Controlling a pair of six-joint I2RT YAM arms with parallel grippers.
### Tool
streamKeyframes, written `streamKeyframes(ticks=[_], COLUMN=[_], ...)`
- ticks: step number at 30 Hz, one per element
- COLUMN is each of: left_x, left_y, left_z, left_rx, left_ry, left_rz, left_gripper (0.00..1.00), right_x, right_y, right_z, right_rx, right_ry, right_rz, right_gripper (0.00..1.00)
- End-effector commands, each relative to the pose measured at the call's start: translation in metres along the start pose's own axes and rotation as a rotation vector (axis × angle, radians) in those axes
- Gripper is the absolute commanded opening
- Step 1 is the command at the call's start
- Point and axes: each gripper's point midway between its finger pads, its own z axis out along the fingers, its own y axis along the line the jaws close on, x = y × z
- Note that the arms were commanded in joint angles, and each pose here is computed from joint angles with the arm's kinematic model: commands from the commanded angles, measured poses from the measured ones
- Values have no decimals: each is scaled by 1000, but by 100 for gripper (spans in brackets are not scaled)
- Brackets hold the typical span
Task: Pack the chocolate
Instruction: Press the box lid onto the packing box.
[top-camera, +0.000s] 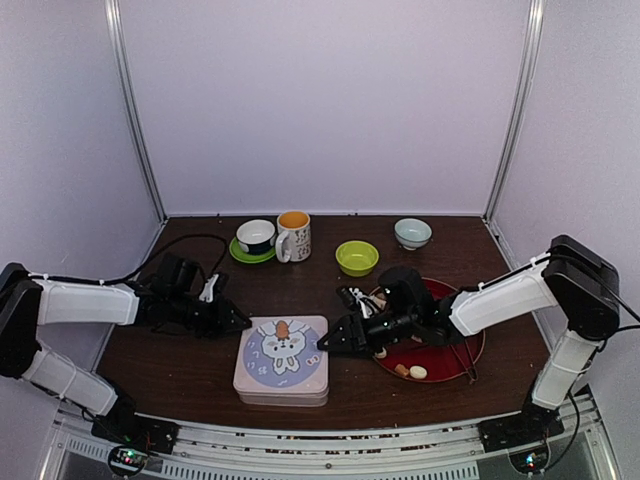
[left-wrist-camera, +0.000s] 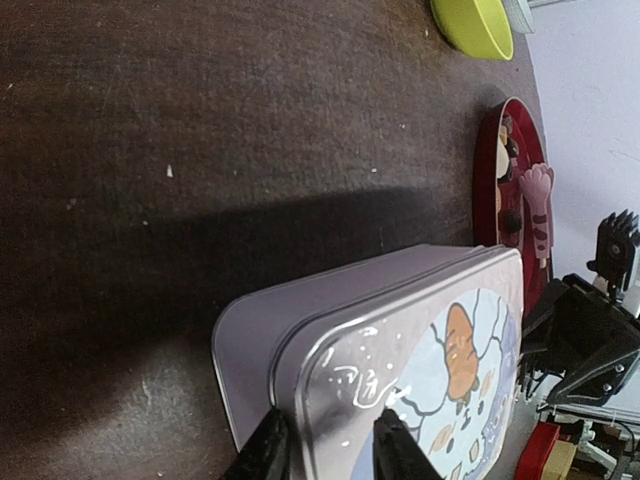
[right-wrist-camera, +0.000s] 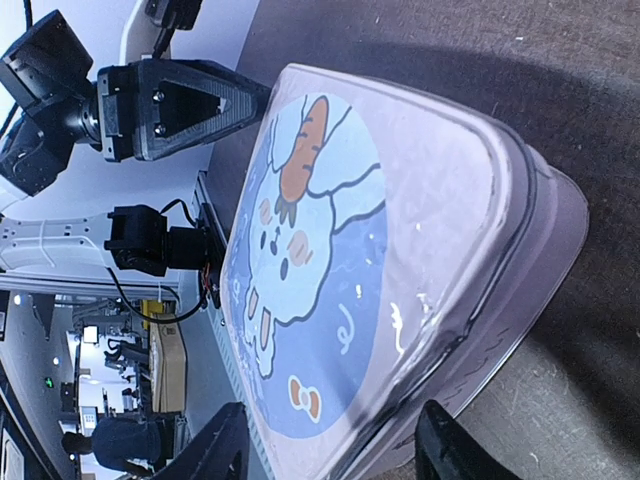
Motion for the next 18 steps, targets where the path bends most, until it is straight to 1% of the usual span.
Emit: streamKeyframes(ticks=[1, 3, 10, 14, 18], left_x=[-1, 0, 3, 3, 2], left_y=[-4, 0, 7, 12, 18], left_z=[4, 4, 8, 11, 15], left_rx=[11, -6, -37, -59, -87], left_ry=[18, 23, 52, 62, 69], left_rz=[45, 49, 62, 71, 81], left_gripper=[31, 31, 31, 31, 31], right_x=[-24, -28, -35, -47, -50], right_y=[6, 2, -20, -23, -31], right_z=[-8, -8, -4, -2, 0], right_rx=[-5, 3, 25, -12, 11], right_ry=[-142, -171, -240, -275, -282], right_rz=[52, 83, 164, 200, 210], right_gripper=[56, 53, 54, 51, 47])
